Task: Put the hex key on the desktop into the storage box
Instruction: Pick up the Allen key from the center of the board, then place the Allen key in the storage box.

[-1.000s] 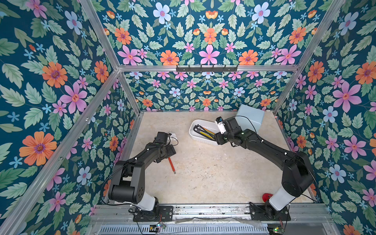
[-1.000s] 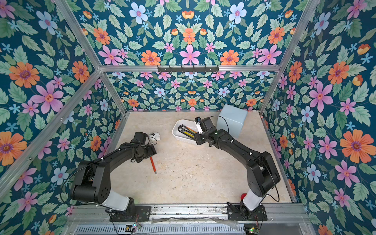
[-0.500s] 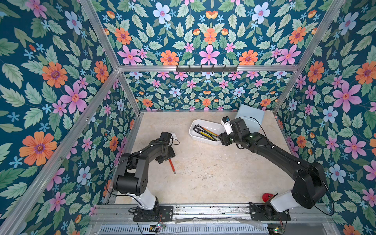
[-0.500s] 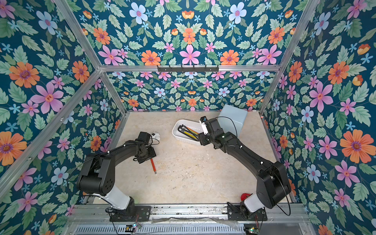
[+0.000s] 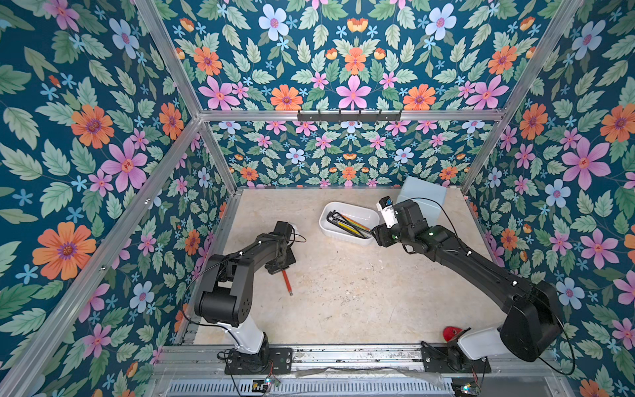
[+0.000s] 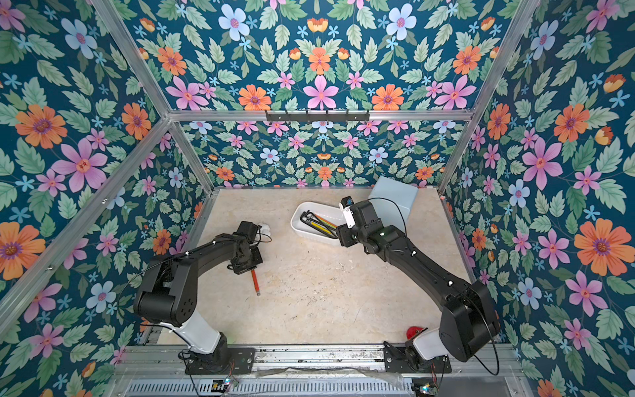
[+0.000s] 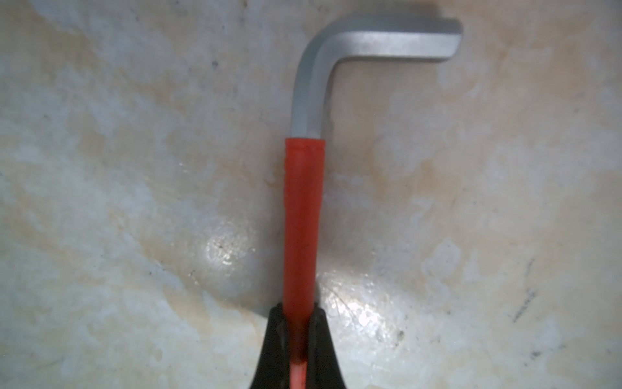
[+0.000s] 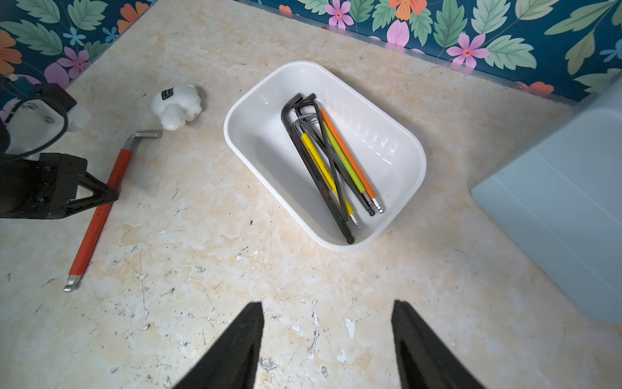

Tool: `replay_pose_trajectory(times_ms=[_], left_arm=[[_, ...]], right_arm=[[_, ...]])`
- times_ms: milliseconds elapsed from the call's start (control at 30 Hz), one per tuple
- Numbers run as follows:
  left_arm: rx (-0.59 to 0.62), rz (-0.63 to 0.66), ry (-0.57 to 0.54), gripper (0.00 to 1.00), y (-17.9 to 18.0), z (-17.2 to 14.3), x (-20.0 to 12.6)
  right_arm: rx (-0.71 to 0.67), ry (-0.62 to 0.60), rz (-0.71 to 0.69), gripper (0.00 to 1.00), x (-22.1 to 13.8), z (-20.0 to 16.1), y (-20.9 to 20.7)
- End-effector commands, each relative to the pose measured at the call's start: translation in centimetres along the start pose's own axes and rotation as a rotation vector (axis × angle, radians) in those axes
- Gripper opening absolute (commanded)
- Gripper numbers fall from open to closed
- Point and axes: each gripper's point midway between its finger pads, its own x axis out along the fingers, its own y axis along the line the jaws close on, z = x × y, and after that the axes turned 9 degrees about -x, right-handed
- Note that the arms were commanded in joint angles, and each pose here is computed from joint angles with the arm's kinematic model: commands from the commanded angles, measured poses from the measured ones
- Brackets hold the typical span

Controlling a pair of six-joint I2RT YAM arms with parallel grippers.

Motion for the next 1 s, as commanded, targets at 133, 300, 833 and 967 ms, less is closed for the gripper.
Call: replay_pose_trajectory(times_ms=[133,300,833,967], left_arm=[[0.013,0.053,-0.063,0.00,1.5,1.0,-3.3],[0.004,-0.096,-0.218,0.00,-0.6,4.4,-10.2],[0.501,-0.423,-0.361,0.00,-16.1,12.8,-20.2],[0.250,-0.386,-0.253,0.00,-18.2,15.0,-18.0]], right_arm=[[0.009,-0.034,0.001,0.66,-0.9,0.7,0.0],[0.003,-0.069,0.004,0.66,-1.7,1.4,0.0],[0.043,-0.252,-0.047,0.67,-6.2,3.9,-2.1],[0.058,-0.241,-0.067,0.68,-6.3,3.1,-2.7]])
